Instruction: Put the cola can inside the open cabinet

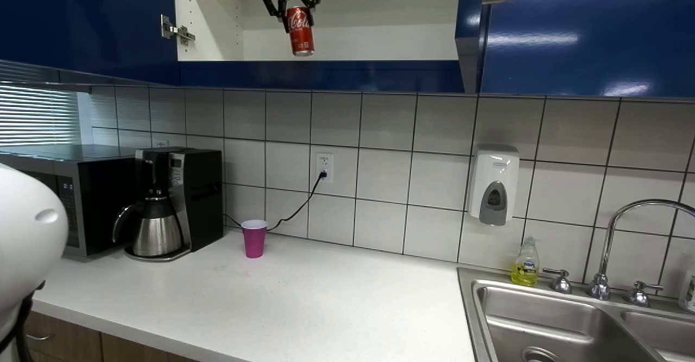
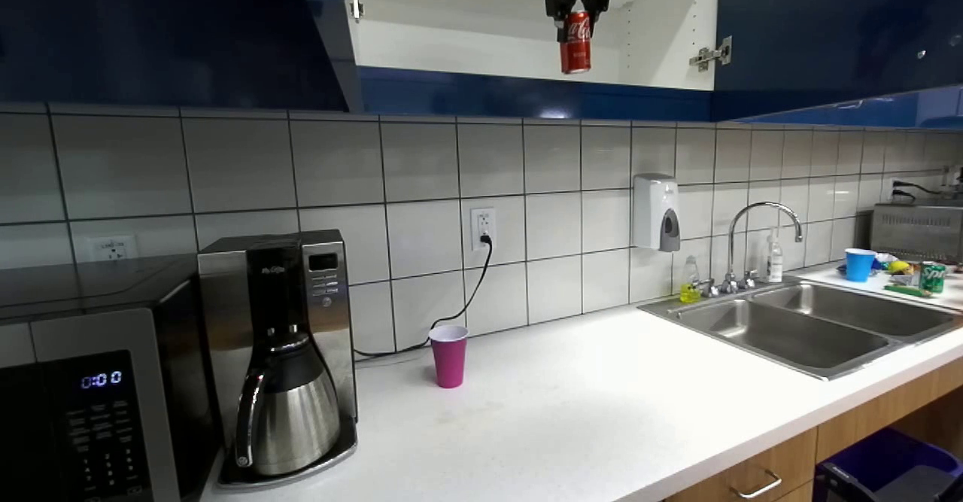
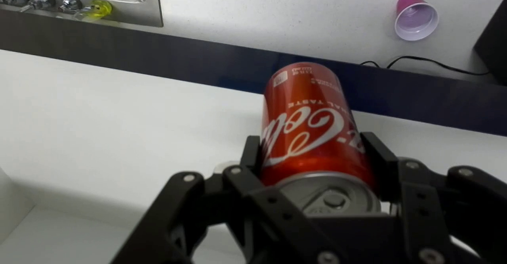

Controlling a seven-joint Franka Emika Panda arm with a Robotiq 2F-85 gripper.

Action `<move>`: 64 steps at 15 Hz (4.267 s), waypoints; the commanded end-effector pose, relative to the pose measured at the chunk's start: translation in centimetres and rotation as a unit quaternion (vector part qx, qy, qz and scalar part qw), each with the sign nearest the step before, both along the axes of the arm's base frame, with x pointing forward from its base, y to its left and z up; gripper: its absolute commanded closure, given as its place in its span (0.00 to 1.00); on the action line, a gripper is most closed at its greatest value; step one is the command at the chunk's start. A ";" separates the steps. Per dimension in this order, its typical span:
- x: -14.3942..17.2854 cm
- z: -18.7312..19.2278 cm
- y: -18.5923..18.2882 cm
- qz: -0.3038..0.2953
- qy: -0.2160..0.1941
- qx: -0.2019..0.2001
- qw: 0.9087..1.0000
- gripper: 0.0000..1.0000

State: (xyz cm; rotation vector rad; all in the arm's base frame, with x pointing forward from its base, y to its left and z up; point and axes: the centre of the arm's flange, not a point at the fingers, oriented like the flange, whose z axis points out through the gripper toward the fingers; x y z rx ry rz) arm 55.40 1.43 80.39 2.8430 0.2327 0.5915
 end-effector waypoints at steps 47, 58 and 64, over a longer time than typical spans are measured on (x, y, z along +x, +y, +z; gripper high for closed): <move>2.6 1.3 -2.1 -0.029 -0.015 0.057 0.998 0.00; -2.6 1.9 -3.2 -0.001 0.004 0.053 0.999 0.00; -6.5 0.9 -2.6 0.044 0.039 0.043 0.997 0.00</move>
